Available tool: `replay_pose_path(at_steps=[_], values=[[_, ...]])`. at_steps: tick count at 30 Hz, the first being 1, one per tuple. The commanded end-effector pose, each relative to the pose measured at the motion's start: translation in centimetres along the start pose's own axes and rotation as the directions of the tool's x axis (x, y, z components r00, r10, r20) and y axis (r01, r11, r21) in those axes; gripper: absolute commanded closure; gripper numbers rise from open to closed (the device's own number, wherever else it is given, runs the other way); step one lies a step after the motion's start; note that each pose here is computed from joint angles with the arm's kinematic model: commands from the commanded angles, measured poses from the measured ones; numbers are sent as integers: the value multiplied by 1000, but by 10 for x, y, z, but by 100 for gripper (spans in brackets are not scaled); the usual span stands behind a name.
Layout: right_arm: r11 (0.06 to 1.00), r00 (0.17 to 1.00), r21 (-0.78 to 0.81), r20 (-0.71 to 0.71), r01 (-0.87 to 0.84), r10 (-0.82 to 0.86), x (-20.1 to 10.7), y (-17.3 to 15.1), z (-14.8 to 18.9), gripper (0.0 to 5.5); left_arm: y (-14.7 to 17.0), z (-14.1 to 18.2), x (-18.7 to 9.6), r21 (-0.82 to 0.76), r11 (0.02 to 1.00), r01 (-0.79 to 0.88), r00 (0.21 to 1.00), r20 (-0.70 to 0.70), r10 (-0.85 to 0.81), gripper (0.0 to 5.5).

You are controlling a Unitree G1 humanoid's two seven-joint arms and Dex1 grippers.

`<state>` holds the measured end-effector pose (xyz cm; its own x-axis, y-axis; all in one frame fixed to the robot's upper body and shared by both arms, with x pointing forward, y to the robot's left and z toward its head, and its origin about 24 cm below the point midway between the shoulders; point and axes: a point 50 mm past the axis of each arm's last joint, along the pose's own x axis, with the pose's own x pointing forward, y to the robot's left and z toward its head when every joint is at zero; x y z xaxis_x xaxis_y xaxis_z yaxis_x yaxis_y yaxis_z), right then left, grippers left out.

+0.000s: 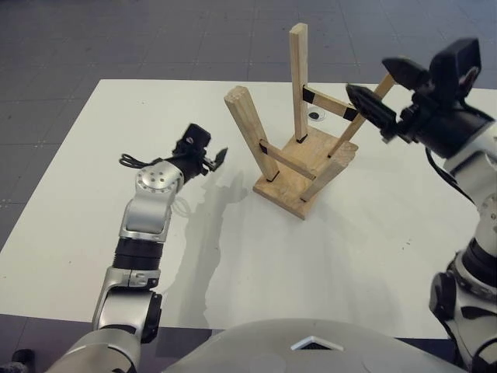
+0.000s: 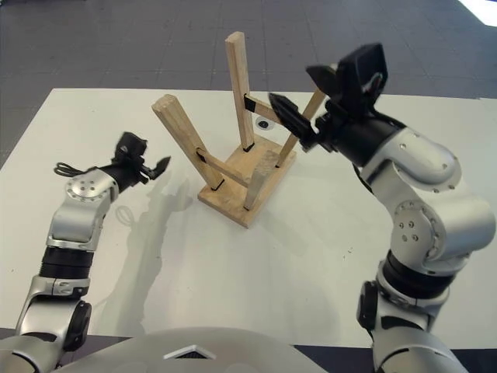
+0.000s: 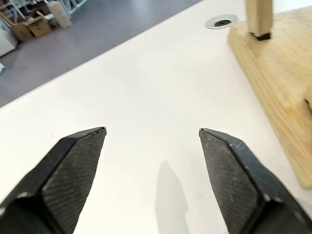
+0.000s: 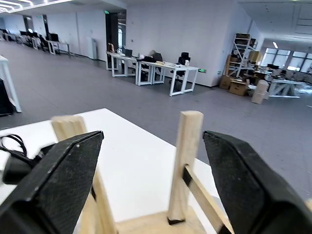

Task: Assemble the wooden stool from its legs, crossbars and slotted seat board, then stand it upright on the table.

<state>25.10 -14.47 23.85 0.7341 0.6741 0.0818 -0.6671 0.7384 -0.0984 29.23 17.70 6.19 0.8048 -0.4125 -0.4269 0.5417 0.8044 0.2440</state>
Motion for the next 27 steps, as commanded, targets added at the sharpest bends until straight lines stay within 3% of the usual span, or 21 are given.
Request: replay_pose_path(at_steps=[1,13,16,22,25,27], values=[[992,994,59,17,-112,112,10,18,5,175,-22,-7,1,-13,996,84,994,-69,-85,196],[961,965,115,-48,-251,258,18,44,-8,175,-28,-11,5,-11,997,76,992,-101,-77,196],[958,956,60,113,-280,272,24,43,26,175,-29,-11,5,-8,997,79,992,-101,-79,196],[944,851,-6,432,-330,300,16,44,86,175,-26,-12,4,-11,997,72,993,-98,-73,196],[938,898,86,330,-337,292,15,47,50,175,-25,-13,3,-9,997,72,992,-100,-72,196],[921,934,160,111,-354,340,13,54,-4,175,-25,-14,2,-9,998,69,992,-103,-69,196]])
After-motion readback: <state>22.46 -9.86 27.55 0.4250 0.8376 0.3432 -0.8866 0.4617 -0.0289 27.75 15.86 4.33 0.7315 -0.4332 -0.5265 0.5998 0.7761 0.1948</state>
